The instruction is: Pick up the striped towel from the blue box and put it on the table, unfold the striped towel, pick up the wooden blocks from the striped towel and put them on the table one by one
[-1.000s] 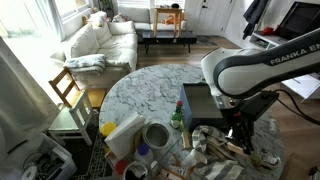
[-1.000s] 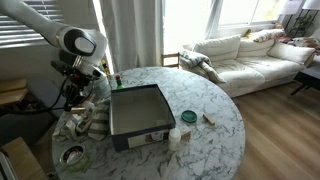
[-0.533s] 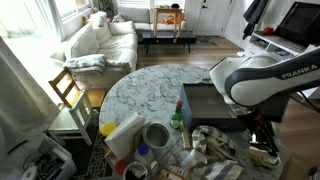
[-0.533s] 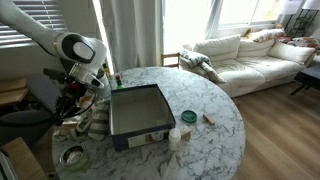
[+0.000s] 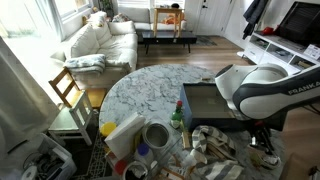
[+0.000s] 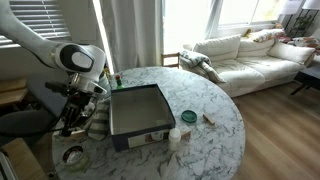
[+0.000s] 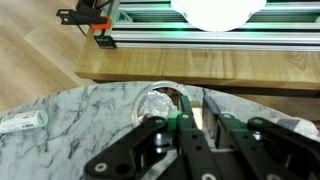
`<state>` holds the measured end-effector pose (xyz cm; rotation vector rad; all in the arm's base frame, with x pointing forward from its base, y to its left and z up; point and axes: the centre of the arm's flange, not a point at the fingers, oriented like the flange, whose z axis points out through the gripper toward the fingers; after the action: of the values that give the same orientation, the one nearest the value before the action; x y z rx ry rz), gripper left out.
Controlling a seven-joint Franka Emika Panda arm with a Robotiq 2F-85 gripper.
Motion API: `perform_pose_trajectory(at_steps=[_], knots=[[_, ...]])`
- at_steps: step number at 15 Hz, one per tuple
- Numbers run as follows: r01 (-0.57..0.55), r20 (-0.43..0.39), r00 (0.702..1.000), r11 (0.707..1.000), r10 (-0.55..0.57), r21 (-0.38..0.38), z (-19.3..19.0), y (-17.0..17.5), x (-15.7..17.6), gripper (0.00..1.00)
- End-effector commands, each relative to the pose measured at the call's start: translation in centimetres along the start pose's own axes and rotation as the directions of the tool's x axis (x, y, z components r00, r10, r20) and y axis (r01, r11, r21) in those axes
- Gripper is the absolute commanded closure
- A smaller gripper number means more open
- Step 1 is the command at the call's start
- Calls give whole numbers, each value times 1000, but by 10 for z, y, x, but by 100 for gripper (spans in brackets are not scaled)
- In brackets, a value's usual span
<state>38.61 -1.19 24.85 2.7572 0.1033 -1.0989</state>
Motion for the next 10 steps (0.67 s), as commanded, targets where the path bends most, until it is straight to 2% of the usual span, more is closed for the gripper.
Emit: perform_pose_trajectory(at_steps=[1, 7, 10], knots=[[10, -2, 1000, 1000, -10, -27, 4, 4, 4, 96], [59, -80, 994, 986, -72, -156, 2, 21, 19, 96], [120, -115, 983, 978, -141, -169, 11, 23, 34, 96]])
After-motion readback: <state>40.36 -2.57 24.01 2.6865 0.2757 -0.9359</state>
